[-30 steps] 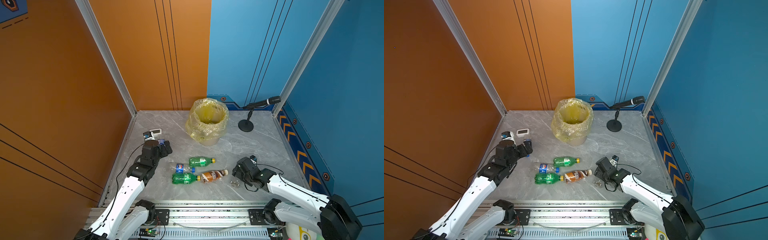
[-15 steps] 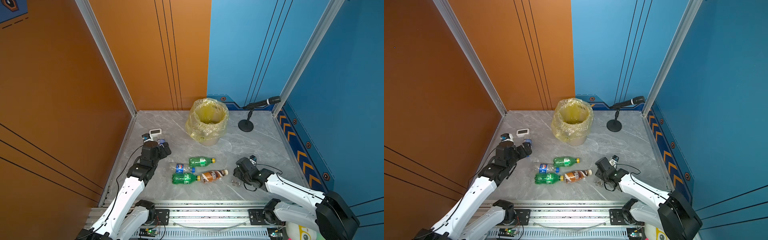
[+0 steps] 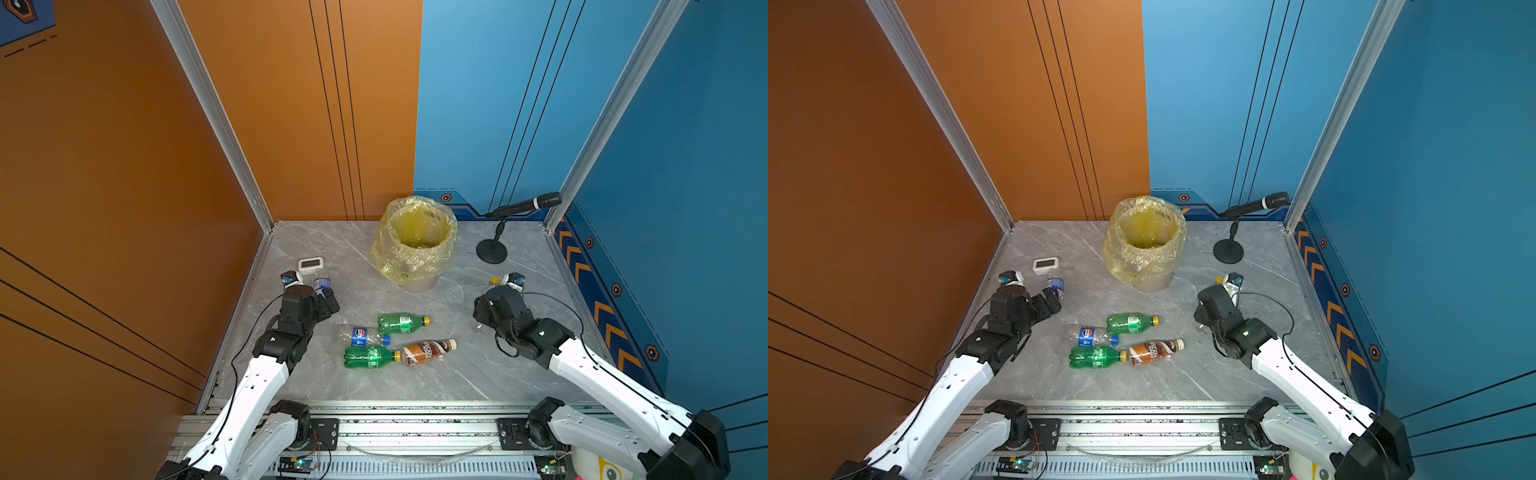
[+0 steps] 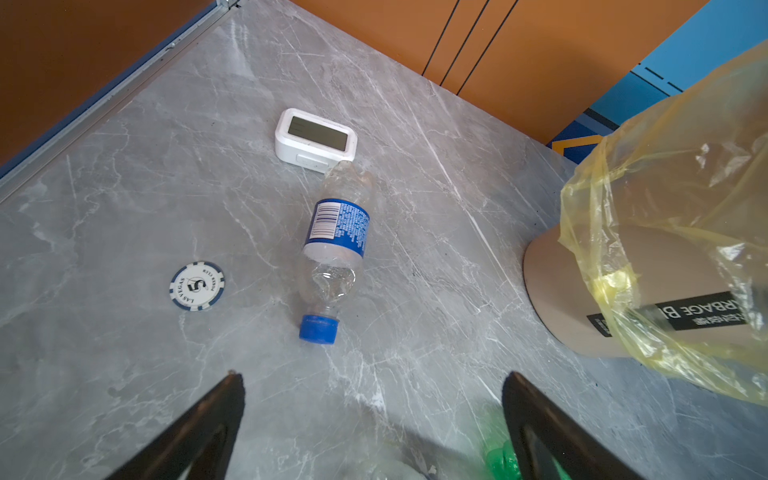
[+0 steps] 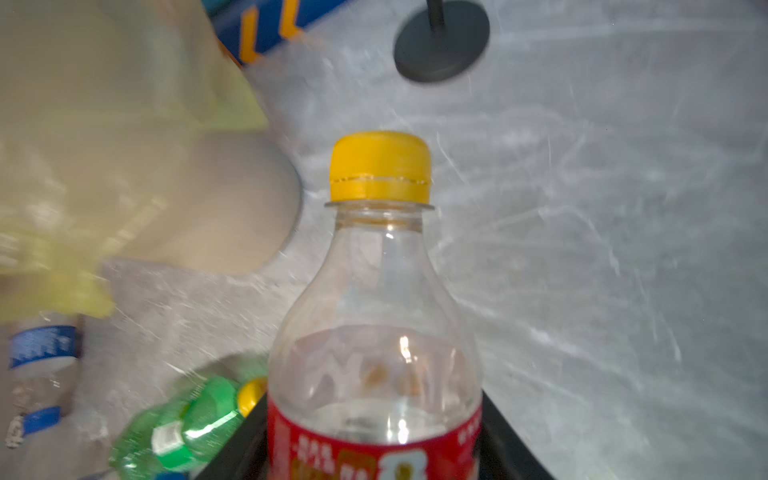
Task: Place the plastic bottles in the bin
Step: 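Lift the yellow-capped bottle with the right gripper over the bin while left hovers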
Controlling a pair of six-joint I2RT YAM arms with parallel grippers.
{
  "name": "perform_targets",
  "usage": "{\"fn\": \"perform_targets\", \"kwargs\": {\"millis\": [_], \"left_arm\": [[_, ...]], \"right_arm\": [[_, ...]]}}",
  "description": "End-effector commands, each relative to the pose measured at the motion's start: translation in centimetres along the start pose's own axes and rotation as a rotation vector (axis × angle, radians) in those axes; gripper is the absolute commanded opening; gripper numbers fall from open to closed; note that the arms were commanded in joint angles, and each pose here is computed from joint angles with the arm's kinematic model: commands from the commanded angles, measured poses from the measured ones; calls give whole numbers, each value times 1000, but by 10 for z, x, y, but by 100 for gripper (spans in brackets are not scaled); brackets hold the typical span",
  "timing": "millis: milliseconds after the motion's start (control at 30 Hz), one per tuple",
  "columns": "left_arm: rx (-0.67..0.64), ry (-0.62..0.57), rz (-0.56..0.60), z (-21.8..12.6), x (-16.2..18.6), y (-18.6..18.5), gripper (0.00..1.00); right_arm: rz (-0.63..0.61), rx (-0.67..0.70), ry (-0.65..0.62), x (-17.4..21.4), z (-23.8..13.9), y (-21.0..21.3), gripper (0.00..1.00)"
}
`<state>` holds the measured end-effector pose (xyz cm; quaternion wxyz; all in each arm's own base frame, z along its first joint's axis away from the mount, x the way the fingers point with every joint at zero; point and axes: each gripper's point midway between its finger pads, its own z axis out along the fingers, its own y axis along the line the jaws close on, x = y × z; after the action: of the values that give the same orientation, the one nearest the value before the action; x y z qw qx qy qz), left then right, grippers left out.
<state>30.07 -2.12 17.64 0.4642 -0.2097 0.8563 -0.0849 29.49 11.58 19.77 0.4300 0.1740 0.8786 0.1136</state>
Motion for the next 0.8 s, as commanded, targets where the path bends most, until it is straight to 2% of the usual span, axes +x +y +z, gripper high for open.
{"fn": "perform_targets", "kwargs": {"millis": [0, 133, 300, 500, 767], "left_arm": [[-8, 29, -20, -3, 11, 8, 97], [-19, 28, -30, -9, 15, 15, 98], [-35, 25, -31, -17, 13, 21, 98], [-54, 19, -43, -23, 14, 29, 98], [-63, 26, -54, -24, 15, 34, 98]], "right_arm": [[-127, -29, -169, -64, -14, 35, 54], [-156, -145, -287, -119, -21, 92, 55], [-208, -204, -306, -157, -1, 139, 55], [-242, -234, -309, -178, 33, 174, 55], [-269, -232, -303, -193, 71, 197, 55]]}}
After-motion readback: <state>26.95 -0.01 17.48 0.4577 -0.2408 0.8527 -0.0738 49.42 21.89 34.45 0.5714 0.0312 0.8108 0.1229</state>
